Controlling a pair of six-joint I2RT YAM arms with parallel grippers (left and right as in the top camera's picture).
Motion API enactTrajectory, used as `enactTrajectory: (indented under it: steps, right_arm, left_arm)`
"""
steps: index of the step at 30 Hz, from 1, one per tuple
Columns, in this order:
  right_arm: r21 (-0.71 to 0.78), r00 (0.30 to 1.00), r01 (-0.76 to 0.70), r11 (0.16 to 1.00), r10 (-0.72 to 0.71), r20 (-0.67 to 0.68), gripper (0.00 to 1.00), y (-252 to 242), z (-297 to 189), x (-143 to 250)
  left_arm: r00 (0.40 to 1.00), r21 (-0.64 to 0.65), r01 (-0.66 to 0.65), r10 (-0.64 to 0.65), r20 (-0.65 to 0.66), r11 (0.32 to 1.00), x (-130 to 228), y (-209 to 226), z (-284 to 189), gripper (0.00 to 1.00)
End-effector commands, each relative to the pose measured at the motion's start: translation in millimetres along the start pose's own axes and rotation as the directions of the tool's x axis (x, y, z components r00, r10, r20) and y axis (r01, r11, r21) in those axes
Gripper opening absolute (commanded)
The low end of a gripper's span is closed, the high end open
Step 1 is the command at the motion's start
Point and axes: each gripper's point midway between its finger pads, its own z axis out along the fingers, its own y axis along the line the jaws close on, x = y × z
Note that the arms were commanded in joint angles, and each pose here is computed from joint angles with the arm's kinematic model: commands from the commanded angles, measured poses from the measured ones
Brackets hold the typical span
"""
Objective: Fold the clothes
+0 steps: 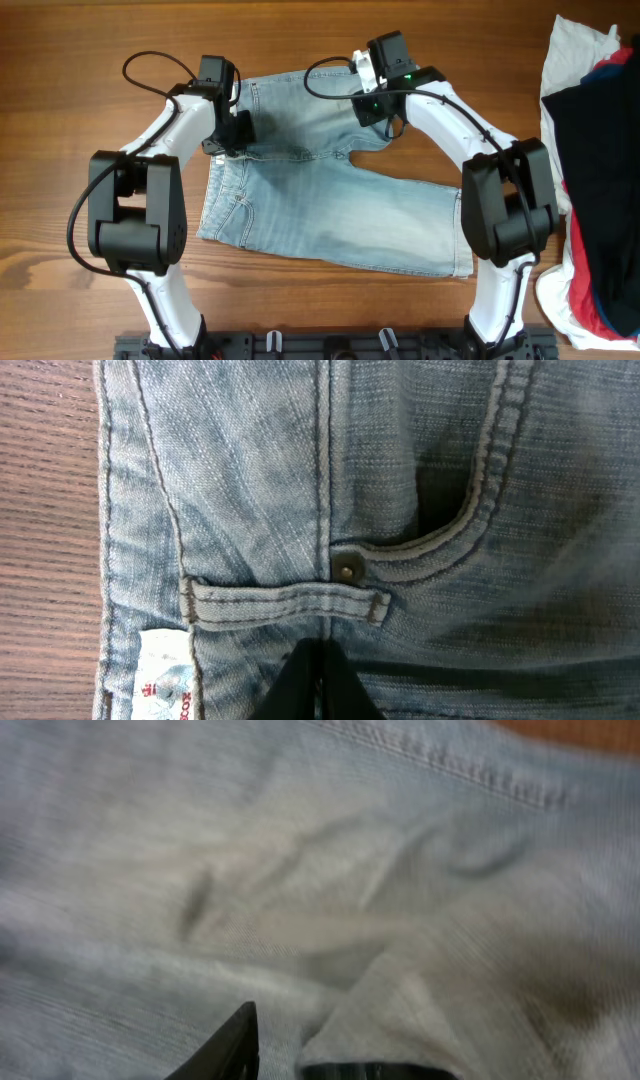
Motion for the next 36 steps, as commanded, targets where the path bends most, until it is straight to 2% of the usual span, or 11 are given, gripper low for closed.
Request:
enactTrajectory:
  steps: [1,5,7,12,17,20,23,27,31,34,36]
  right_arm:
    - [0.042,0.989,0.133,0.99,-0.136,0.066,0.34,19.6,-0.4,-20.2]
    - [0.015,0.935,0.338,0.941,-0.337,0.113,0.39,69.2,1.7,-30.4]
    - [0.011,0.928,0.362,0.932,-0.362,0.088,0.43,79.2,5.0,-23.3]
    - [0.242,0.994,0.11,0.964,-0.111,-0.007,0.56,27.7,-5.0,-7.1]
    - [0.326,0.99,-0.098,0.94,0.058,0.129,0.65,-13.1,-69.0,-30.5]
    - [0.227,0.982,-0.097,0.969,0.057,0.178,0.67,-12.0,-74.2,-44.0]
    - [0.019,0.982,0.027,0.999,-0.03,0.188,0.66,13.7,-59.2,-49.8]
    - [-0.047,0.978,0.013,0.999,-0.003,0.209,0.64,16.5,-30.2,-54.2]
    - [-0.05,0.974,0.008,0.999,0.003,0.226,0.64,14.4,0.5,-55.8]
    - [0.062,0.971,-0.122,0.991,0.106,0.214,0.64,-11.9,18.6,-49.0]
    - [0.061,0.97,-0.142,0.988,0.127,0.208,0.64,-14.1,24.8,-46.0]
  left_arm:
    - [0.994,-0.073,0.019,-0.026,-0.104,0.997,28.1,18.7,23.3,0.05]
    - [0.994,-0.073,0.019,-0.026,-0.105,0.997,28.5,18.8,23.3,0.05]
    - [0.994,-0.074,0.019,-0.027,-0.108,0.997,29.2,19.0,23.2,0.05]
    - [0.993,-0.077,0.019,-0.028,-0.115,0.997,30.9,19.6,23.0,0.05]
    - [0.993,-0.077,0.019,-0.028,-0.117,0.997,31.3,19.7,22.9,0.06]
    - [0.993,-0.078,0.019,-0.028,-0.119,0.997,31.8,19.9,22.8,0.06]
    - [0.993,-0.077,0.019,-0.028,-0.118,0.997,31.8,19.8,22.9,0.06]
    - [0.993,-0.078,0.019,-0.028,-0.118,0.997,31.7,19.8,22.9,0.06]
    - [0.993,-0.077,0.019,-0.028,-0.118,0.997,31.6,19.8,22.8,0.06]
    - [0.992,-0.079,0.019,-0.029,-0.122,0.997,32.6,20.1,22.7,0.06]
    - [0.992,-0.079,0.019,-0.028,-0.122,0.997,32.7,20.1,22.7,0.06]
